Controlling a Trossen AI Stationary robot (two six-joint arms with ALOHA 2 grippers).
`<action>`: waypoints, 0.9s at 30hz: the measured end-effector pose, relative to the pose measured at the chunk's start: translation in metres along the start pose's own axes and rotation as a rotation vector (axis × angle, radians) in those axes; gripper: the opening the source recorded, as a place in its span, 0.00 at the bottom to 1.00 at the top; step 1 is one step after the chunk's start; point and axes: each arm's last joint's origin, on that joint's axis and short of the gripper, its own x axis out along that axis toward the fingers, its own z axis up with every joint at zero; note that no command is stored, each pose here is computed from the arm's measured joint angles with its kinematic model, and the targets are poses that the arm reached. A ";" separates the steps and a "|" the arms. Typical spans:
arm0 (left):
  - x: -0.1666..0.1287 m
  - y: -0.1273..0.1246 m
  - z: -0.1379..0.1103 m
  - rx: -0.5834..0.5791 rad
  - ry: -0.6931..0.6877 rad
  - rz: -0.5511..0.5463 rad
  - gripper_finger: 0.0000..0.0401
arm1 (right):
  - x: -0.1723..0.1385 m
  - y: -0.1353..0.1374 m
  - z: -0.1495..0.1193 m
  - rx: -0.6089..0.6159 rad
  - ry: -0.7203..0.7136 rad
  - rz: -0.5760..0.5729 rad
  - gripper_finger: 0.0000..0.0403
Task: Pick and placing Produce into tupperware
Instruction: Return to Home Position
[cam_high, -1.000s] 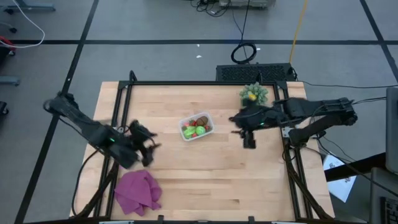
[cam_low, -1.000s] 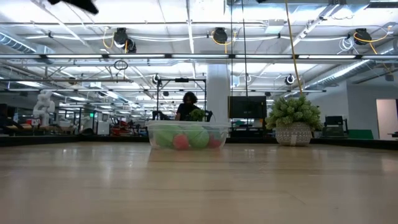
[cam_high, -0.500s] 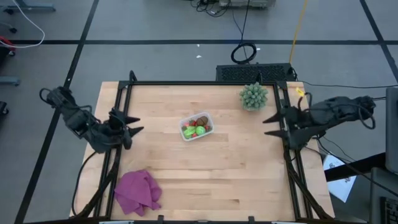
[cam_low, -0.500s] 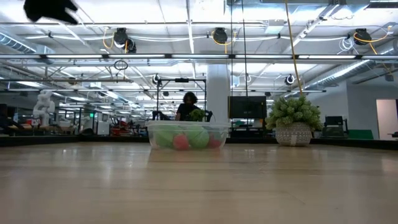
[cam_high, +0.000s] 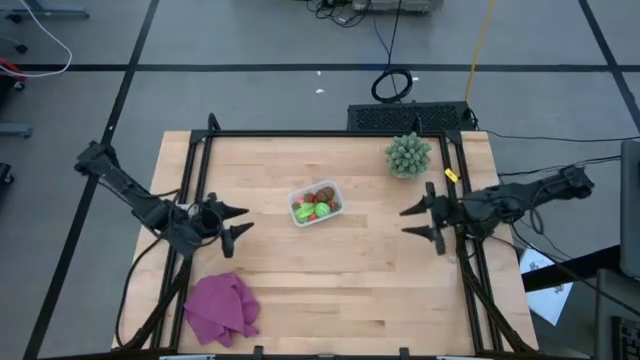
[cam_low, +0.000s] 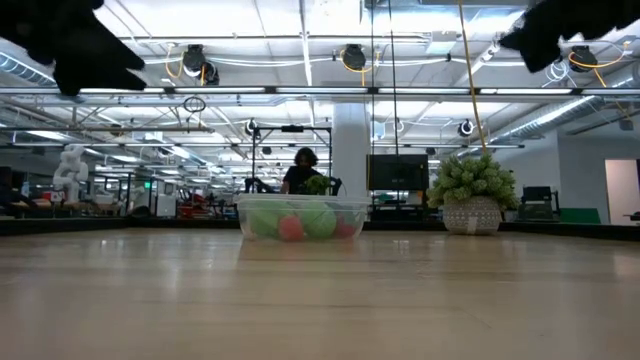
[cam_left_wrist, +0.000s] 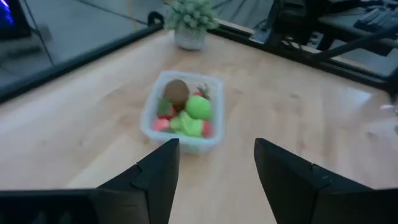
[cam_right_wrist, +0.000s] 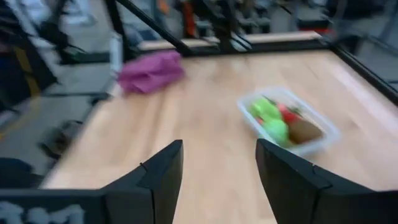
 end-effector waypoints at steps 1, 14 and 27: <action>0.004 0.002 -0.001 0.018 -0.012 0.012 0.53 | 0.002 -0.004 -0.003 -0.007 0.009 -0.028 0.48; 0.029 0.042 0.012 0.087 -0.072 0.089 0.53 | 0.002 -0.045 0.007 -0.065 -0.108 -0.206 0.48; 0.011 0.080 0.021 0.073 -0.071 0.066 0.53 | -0.037 -0.052 0.005 -0.079 -0.217 -0.199 0.48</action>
